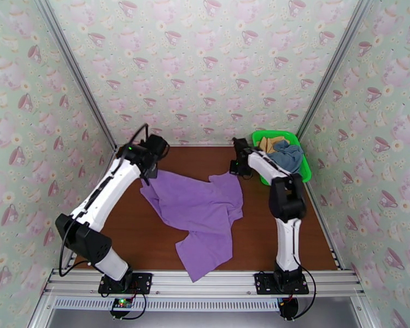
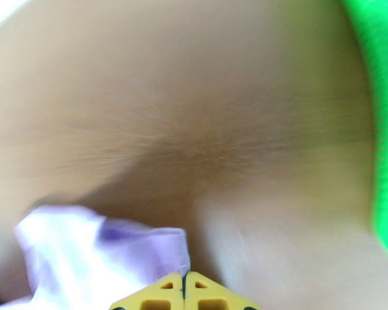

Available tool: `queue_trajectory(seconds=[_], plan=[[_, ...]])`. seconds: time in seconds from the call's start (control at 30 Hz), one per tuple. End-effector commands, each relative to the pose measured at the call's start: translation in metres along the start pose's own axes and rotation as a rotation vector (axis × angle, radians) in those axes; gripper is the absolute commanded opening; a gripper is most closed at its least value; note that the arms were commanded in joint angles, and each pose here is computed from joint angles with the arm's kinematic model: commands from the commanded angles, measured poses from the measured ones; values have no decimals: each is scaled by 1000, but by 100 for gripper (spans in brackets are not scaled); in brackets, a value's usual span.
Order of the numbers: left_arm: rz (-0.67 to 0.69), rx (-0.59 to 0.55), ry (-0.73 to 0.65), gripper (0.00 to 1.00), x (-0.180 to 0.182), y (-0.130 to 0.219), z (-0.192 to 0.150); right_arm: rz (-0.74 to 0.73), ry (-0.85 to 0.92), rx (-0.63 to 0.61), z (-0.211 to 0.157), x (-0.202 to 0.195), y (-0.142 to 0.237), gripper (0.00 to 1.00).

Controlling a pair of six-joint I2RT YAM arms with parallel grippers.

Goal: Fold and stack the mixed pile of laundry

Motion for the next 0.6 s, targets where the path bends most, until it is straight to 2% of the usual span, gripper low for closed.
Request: queue_trajectory(seconds=[0.0,0.17,0.27,0.37,0.57], plan=[[-50,-102,1,0,21,42,17,216,55,-311,25,13,168,0],[-75,-232,-17,0,54,104,22,451,119,-545,-12,-1,318,0],[-77,-310,0,0,74,138,12,577,153,-648,-44,-15,389,0],[-120,-418,62,0,93,171,-6,680,172,-716,-73,-28,443,0],[-255,-631,215,0,122,227,-47,810,184,-757,-120,-50,512,0]])
Point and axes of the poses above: each hand's point on the last joint's axis, 136 mm out from that joint toward the fingers, its own y axis back along the fingers, its own x axis along the line the jaws close on, z = x × y, the point moved 5 cm from there along y, back along the fingers, and after that the axes turned 15 degrees about -y, right-handed, at the moved point
